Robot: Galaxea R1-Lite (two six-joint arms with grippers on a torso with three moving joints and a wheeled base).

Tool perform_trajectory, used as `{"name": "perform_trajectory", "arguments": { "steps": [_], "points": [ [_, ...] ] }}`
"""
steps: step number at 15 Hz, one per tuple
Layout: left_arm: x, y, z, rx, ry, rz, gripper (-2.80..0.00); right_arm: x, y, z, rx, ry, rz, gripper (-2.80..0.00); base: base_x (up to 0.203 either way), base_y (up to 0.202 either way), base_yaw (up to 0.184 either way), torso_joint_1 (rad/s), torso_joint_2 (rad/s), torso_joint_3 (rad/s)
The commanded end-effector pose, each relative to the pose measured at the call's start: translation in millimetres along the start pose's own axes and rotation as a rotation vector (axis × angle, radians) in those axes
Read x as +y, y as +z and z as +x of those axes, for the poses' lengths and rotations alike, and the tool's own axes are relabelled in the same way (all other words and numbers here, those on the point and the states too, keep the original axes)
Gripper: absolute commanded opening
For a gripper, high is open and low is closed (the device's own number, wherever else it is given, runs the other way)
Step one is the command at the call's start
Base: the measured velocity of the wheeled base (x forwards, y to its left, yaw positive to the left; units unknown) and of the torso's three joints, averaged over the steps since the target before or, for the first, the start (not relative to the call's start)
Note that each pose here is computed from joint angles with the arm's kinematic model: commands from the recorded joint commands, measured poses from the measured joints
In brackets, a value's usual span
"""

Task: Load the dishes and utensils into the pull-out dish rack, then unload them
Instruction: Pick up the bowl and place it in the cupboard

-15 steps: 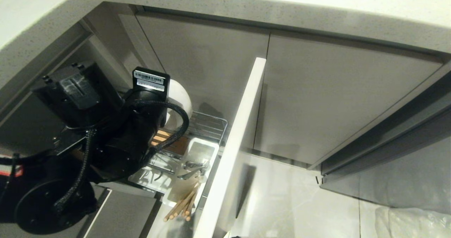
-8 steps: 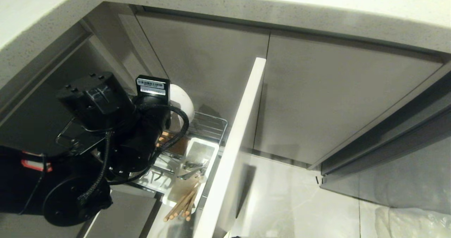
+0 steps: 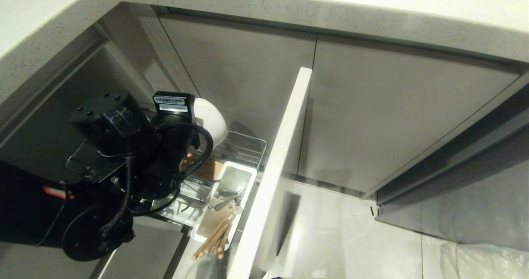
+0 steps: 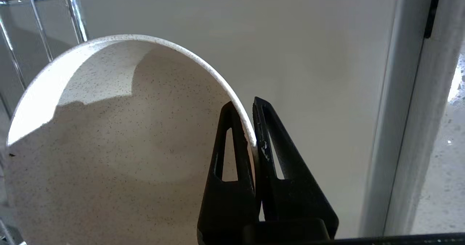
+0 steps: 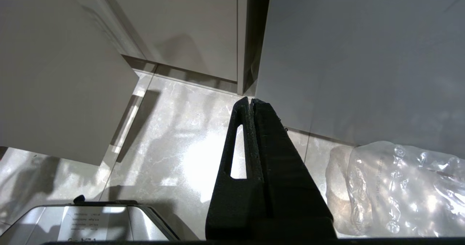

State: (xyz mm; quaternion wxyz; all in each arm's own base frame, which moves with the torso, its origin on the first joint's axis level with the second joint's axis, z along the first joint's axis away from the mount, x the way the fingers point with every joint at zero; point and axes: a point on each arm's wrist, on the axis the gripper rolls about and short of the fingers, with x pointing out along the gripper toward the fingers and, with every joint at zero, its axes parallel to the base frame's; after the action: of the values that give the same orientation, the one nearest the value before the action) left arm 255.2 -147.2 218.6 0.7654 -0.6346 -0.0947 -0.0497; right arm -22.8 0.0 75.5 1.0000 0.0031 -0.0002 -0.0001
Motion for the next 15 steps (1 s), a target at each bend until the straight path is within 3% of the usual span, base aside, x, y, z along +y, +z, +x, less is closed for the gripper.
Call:
{"name": "perform_trajectory", "arguments": {
  "steps": [1, 15],
  "points": [
    [1.8, 0.2, 0.9, -0.005, 0.002, -0.017, -2.8, 0.0, 0.0, 0.0, 0.0, 0.0, 0.0, -2.8, 0.0, 0.0, 0.0, 0.0, 0.0, 0.0],
    [13.8, 5.8, 4.2, -0.005, 0.057, -0.127, -2.8, 0.0, 0.0, 0.0, 0.0, 0.0, 0.0, -2.8, 0.0, 0.0, 0.0, 0.0, 0.0, 0.0]
  ]
}}
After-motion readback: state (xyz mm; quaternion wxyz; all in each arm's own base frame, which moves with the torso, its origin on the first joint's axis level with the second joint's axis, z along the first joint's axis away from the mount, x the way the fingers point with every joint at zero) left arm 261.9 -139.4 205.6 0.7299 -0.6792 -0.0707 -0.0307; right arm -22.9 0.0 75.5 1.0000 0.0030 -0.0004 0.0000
